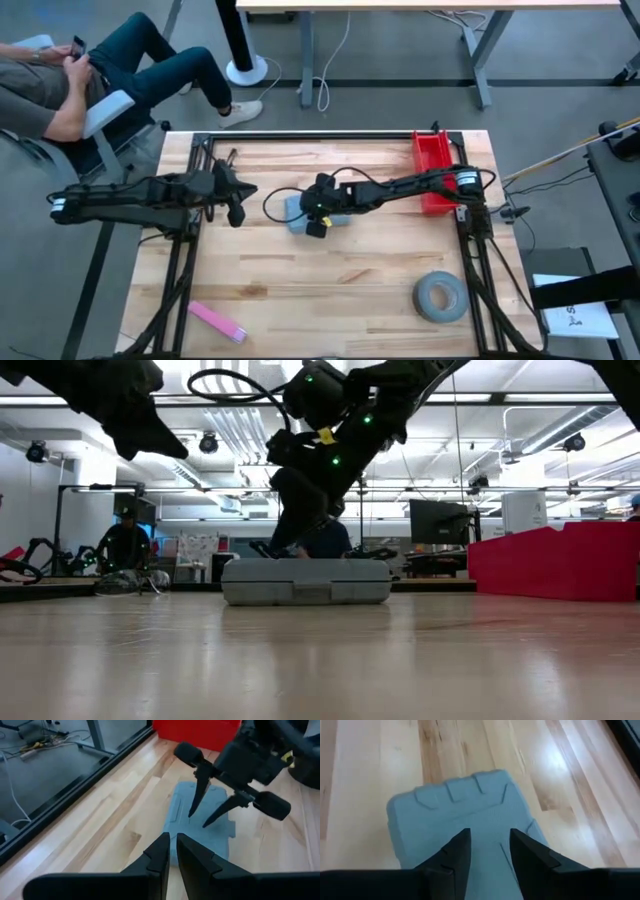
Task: Prefit tool cases
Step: Open the gray pre-fit tool case
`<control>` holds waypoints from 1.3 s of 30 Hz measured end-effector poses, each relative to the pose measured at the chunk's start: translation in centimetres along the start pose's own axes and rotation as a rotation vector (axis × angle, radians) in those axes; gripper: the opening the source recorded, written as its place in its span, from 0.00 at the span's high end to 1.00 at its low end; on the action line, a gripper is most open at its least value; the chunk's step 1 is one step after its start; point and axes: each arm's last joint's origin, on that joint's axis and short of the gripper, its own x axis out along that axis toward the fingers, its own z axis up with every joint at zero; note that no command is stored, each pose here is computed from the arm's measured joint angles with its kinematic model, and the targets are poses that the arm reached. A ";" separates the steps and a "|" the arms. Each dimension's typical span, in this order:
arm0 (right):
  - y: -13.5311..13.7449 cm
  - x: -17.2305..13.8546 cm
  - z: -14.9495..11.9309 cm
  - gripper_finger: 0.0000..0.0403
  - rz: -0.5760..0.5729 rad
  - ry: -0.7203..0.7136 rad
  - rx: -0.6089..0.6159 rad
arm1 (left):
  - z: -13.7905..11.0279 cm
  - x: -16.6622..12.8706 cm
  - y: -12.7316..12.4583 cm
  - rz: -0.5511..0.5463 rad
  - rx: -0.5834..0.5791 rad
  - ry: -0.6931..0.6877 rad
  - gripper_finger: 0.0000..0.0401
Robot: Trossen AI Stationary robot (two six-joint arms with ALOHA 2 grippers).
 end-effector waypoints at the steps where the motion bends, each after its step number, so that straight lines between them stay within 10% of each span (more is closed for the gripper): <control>1: 0.0 0.0 0.0 0.70 0.000 -0.002 -0.001 | 0.0 -0.1 0.0 0.000 -0.001 -0.001 0.90; 20: 3.2 0.2 -2.0 0.73 0.137 0.169 -0.128 | -0.2 -0.8 0.3 -0.003 -0.005 -0.004 0.90; 32: 5.8 -4.1 -3.3 0.73 0.472 0.334 -0.345 | -0.3 -0.9 0.3 -0.012 -0.029 -0.002 0.90; 39: 4.9 -6.7 -3.1 0.77 0.457 0.342 -0.327 | -0.3 -0.9 0.3 -0.013 -0.041 -0.003 0.90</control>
